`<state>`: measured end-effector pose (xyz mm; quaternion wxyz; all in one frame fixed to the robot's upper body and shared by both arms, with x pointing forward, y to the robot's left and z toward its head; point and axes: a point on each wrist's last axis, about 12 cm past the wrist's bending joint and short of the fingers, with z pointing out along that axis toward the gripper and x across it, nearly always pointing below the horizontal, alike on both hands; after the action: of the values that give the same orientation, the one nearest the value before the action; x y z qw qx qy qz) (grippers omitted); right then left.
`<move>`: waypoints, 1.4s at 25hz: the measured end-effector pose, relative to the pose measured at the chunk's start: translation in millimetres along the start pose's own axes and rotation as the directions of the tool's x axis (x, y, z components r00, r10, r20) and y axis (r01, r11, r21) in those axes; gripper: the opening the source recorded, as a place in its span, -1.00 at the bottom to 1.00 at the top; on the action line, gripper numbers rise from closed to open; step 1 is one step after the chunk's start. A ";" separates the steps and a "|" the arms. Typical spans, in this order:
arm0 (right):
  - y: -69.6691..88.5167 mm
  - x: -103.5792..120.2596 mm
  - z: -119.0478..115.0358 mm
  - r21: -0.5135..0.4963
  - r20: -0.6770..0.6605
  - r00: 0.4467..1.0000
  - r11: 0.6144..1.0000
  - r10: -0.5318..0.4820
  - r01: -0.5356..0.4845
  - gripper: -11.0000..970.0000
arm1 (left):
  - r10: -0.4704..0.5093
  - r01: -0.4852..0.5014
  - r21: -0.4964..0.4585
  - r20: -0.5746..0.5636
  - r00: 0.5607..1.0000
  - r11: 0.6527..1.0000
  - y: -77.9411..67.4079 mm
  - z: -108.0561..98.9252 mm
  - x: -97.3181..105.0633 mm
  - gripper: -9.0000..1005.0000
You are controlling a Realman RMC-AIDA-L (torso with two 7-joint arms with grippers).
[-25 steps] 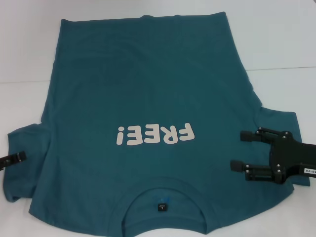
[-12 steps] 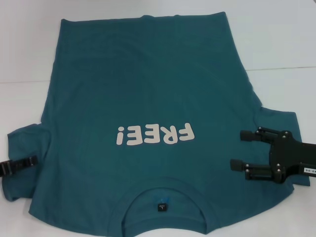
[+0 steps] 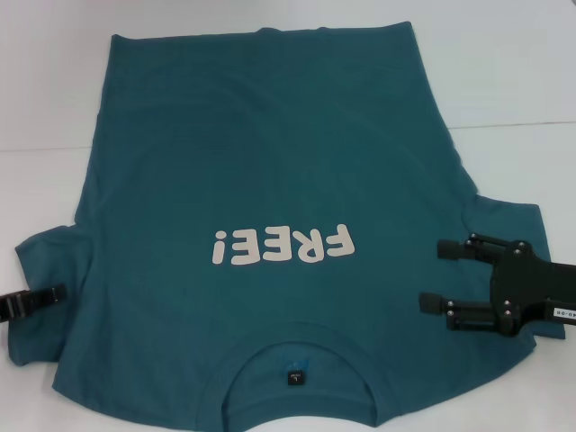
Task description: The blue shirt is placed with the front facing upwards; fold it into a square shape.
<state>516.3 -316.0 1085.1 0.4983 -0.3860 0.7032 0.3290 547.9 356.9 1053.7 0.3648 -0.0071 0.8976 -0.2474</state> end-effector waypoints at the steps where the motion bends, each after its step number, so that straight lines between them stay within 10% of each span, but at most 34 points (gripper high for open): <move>1: 0.1 0.2 -0.1 0.000 0.000 1.000 1.000 0.001 -0.001 0.77 | 0.012 -0.012 -0.002 -0.002 1.000 1.000 0.2 0.1 -0.7 0.39; 24: -0.7 -2.4 -19.9 0.069 0.129 0.982 0.987 0.137 -0.147 0.76 | 0.038 -0.040 0.048 0.034 0.999 0.998 -5.7 -2.7 -4.7 -0.92; 29: -18.6 -15.2 -66.4 0.118 0.252 0.891 0.902 0.377 -0.414 0.76 | 0.045 -0.049 0.078 0.052 0.998 0.996 -8.8 -5.2 -8.1 -0.95; 35: -40.5 -29.0 -133.2 0.194 0.295 0.715 0.693 0.634 -0.694 0.76 | 0.052 -0.056 0.079 0.054 0.997 0.995 -9.1 -6.3 -9.2 -0.93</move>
<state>497.9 -442.3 1147.8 0.4652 0.0097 0.7802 0.4181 549.0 353.5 1067.7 0.3947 0.0254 0.8770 -0.2730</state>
